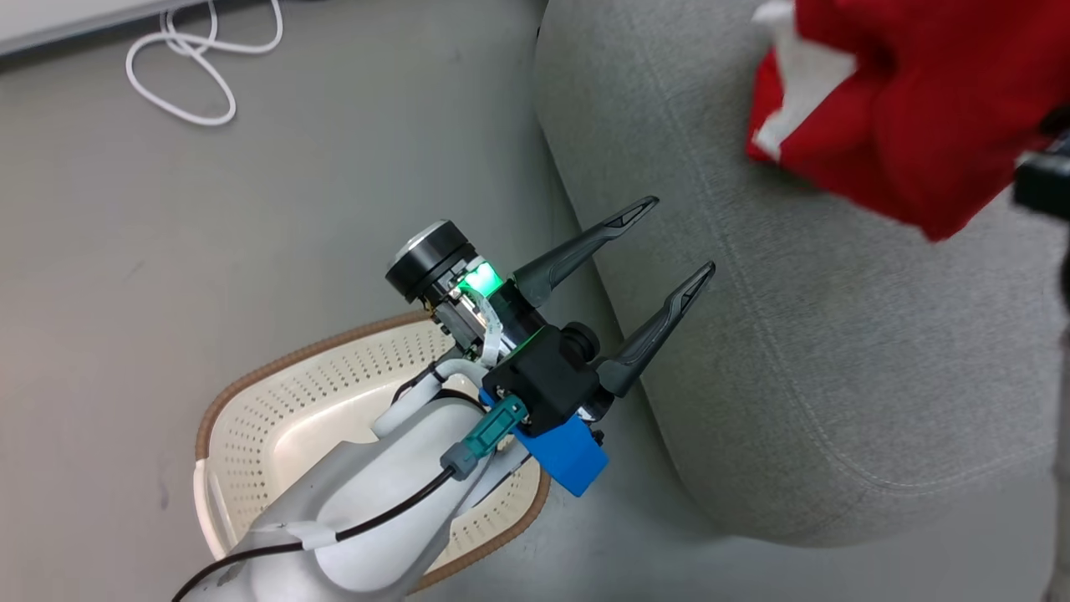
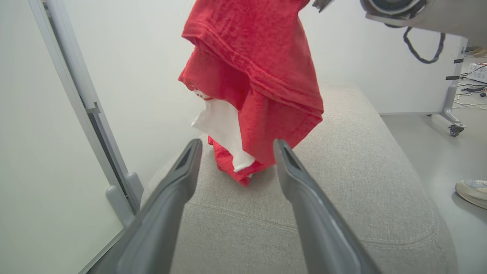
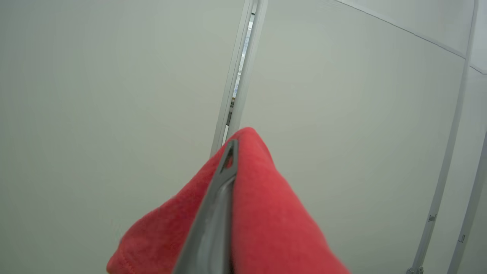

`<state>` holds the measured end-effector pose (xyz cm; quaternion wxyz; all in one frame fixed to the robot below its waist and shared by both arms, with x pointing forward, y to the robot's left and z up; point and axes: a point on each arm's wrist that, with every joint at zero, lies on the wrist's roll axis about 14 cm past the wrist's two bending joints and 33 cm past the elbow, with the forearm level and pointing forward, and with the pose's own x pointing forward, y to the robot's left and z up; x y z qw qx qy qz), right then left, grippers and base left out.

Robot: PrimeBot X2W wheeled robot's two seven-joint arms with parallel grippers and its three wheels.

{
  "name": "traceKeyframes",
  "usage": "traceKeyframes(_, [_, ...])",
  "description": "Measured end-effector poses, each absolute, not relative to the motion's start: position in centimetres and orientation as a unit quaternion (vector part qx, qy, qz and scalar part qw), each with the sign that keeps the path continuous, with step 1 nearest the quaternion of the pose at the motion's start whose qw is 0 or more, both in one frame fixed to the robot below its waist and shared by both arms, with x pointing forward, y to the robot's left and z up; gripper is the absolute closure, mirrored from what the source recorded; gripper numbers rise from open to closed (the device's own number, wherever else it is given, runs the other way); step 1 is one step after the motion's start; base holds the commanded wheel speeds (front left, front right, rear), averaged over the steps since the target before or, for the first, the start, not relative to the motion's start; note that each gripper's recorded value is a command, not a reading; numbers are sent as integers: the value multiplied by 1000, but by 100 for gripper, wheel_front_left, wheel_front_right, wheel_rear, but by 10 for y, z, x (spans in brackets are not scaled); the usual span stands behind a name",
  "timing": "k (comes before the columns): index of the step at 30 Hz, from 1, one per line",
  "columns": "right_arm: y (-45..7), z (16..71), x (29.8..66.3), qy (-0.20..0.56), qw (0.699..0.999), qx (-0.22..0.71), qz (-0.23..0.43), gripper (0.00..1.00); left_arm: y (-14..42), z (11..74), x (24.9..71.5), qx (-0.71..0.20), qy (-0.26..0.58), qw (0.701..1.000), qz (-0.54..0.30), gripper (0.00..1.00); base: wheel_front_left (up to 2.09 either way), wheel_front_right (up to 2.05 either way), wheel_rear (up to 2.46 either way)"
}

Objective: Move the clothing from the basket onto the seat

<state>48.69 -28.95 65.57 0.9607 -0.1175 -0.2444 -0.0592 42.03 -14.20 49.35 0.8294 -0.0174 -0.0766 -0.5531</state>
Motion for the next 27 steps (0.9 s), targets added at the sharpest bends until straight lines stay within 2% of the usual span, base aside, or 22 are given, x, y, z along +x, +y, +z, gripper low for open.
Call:
traceKeyframes(7, [-322, 683, 526, -273, 946, -148, -91, 100, -129, 472, 437, -16, -60, 840, -539, 0, 0, 0, 0])
traceKeyframes(12, [-347, 673, 547, -256, 949, -143, -119, 100, -122, 458, 445, -17, -47, 846, -531, 0, 0, 0, 0])
traceKeyframes(19, [-380, 596, 565, -142, 968, -144, -150, 100, -115, 440, 452, -17, -32, 851, -524, 0, 0, 0, 0])
traceKeyframes(27, [-401, 488, 557, 3, 976, -131, -172, 100, -108, 423, 462, -20, -19, 856, -516, 0, 0, 0, 0])
